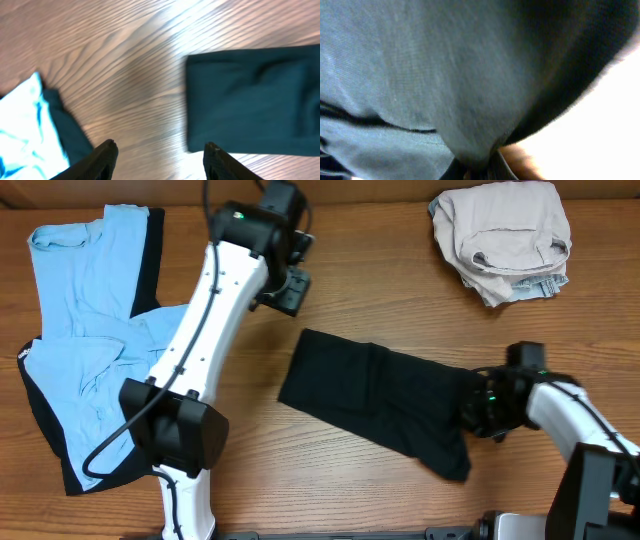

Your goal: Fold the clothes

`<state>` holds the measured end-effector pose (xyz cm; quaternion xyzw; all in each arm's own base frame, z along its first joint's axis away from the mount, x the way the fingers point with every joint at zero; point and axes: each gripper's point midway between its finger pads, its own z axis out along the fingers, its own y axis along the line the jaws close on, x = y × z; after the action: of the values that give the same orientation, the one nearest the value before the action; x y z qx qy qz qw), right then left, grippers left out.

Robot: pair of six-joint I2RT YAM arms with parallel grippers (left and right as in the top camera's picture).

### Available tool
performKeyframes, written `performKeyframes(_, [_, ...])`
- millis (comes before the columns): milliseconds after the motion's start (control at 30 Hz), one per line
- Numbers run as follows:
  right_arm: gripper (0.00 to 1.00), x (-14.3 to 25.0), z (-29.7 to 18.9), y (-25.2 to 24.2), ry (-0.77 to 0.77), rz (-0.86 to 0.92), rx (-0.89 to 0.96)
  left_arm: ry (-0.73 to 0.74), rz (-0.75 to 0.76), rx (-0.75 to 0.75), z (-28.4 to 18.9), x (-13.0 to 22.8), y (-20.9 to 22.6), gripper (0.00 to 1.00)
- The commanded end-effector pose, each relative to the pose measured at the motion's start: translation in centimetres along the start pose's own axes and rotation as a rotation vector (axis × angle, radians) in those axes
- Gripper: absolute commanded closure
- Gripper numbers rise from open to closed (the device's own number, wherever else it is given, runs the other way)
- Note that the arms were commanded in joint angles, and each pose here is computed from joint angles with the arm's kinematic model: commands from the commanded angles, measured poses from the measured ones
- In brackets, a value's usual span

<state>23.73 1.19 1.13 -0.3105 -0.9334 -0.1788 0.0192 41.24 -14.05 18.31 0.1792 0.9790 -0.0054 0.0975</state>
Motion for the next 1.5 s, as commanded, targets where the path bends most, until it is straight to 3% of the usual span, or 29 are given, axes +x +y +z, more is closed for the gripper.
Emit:
performKeyframes(0, [0.96, -3.5, -4.3, 0.0, -0.094, -0.049, -0.004, 0.014, -0.068, -0.040, -0.3, 0.5, 3.2, 0.43])
performKeyframes(200, [0.96, -3.6, -9.6, 3.0, -0.072, -0.162, -0.068, 0.062, -0.124, -0.187, -0.6, 2.0, 8.3, 0.42])
performKeyframes(433, [0.96, -1.6, -11.4, 10.4, -0.084, -0.402, -0.079, 0.060, -0.137, -0.195, -0.7, 2.1, 9.2, 0.41])
performKeyframes(667, [0.96, 1.9, -8.5, 19.9, -0.169, -0.609, -0.130, 0.050, -0.135, -0.188, -0.6, 1.8, 9.0, 0.41])
performKeyframes(833, [0.96, 6.2, -3.8, 24.4, -0.119, -0.734, -0.148, 0.045, -0.136, -0.188, -0.6, 1.7, 9.0, 0.41])
performKeyframes(900, [0.90, 8.5, -1.5, 25.6, -0.074, -0.776, -0.150, 0.039, -0.137, -0.189, -0.5, 1.6, 9.1, 0.41])
performKeyframes(967, [0.70, 11.1, 0.2, 26.5, -0.011, -0.833, -0.170, 0.031, -0.138, -0.190, -0.5, 1.3, 9.1, 0.41])
performKeyframes(1100, [0.54, 16.4, 1.7, 27.3, 0.089, -0.947, -0.207, 0.013, -0.139, -0.183, -0.3, 0.9, 9.0, 0.40])
performKeyframes(1267, [0.44, 20.1, -0.6, 28.3, 0.163, -1.099, -0.303, -0.005, -0.140, -0.157, -0.2, 0.4, 8.6, 0.39])
performKeyframes(1367, [0.42, 19.9, -2.5, 28.1, 0.144, -1.118, -0.274, -0.013, -0.141, -0.149, -0.1, 0.2, 8.5, 0.39])
performKeyframes(1467, [0.41, 17.5, -4.0, 27.1, 0.042, -1.078, -0.144, -0.014, -0.141, -0.149, -0.1, 0.2, 8.5, 0.39])
